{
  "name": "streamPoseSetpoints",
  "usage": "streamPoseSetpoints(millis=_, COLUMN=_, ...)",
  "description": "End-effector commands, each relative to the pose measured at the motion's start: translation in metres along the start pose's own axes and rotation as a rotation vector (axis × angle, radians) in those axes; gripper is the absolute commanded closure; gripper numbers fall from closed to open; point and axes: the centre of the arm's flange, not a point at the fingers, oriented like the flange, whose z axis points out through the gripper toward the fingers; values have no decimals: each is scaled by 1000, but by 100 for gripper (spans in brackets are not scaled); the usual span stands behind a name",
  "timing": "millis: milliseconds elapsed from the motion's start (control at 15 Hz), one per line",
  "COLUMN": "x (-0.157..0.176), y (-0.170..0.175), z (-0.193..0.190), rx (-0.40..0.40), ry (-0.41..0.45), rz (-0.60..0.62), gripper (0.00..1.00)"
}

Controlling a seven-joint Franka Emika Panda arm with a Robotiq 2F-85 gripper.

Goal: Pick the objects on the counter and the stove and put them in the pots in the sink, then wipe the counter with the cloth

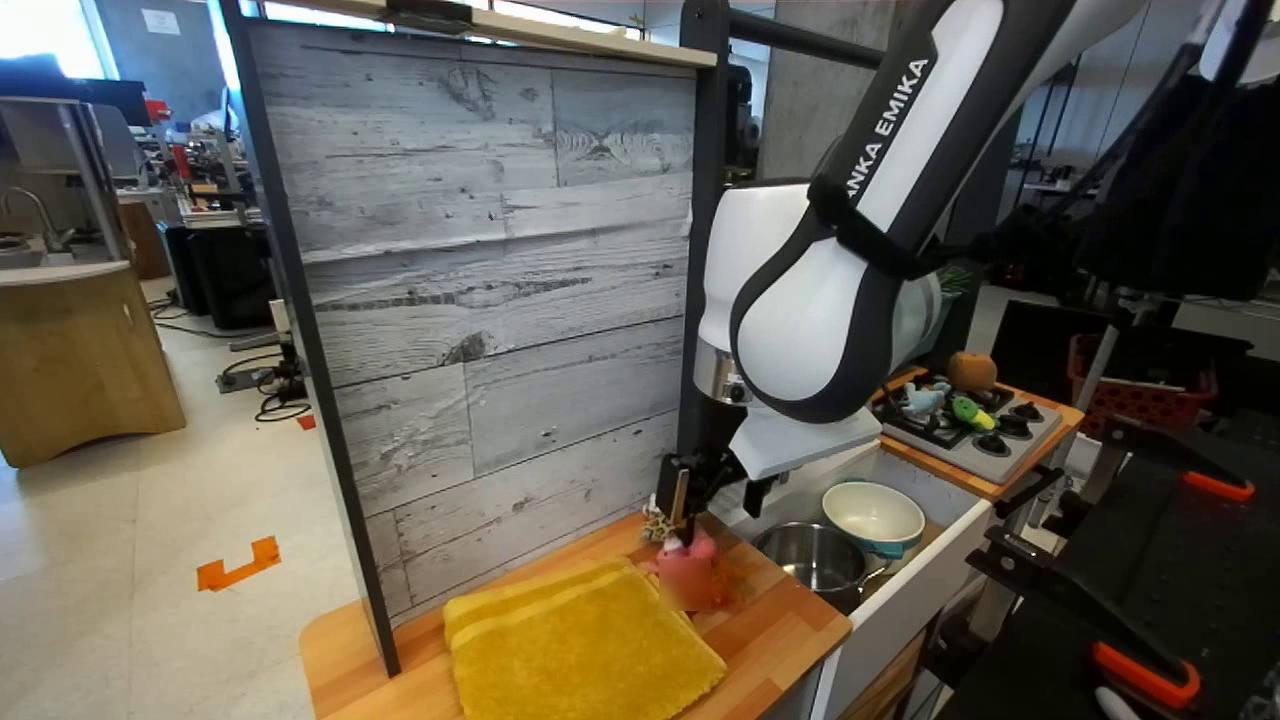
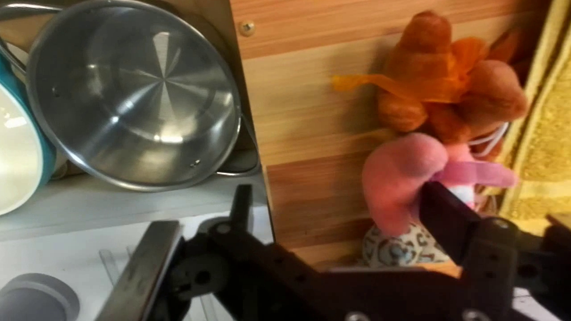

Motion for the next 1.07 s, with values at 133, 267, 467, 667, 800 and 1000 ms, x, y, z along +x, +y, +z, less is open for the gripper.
streamPoseSetpoints(millis=133, x=-10, y=-20, z=-6, rx=45, ry=35, rz=-54, gripper=0)
streamPoseSetpoints(millis=267, x=-3, y=-24, z=3, rx=36, ry=17, rz=-53, gripper=0)
streamPoseSetpoints(millis=467, x=5, y=-27, z=13, rx=27, ry=9, rz=-48, gripper=34)
streamPoseSetpoints(millis=667, x=5, y=-34, z=13, rx=30, ry=24, rz=-59, gripper=58)
streamPoseSetpoints(millis=800, x=9, y=-41, z=15, rx=35, ry=34, rz=-69, gripper=73)
streamPoseSetpoints(millis=1000, x=15, y=-50, z=18, rx=59, ry=35, rz=-71, gripper=95)
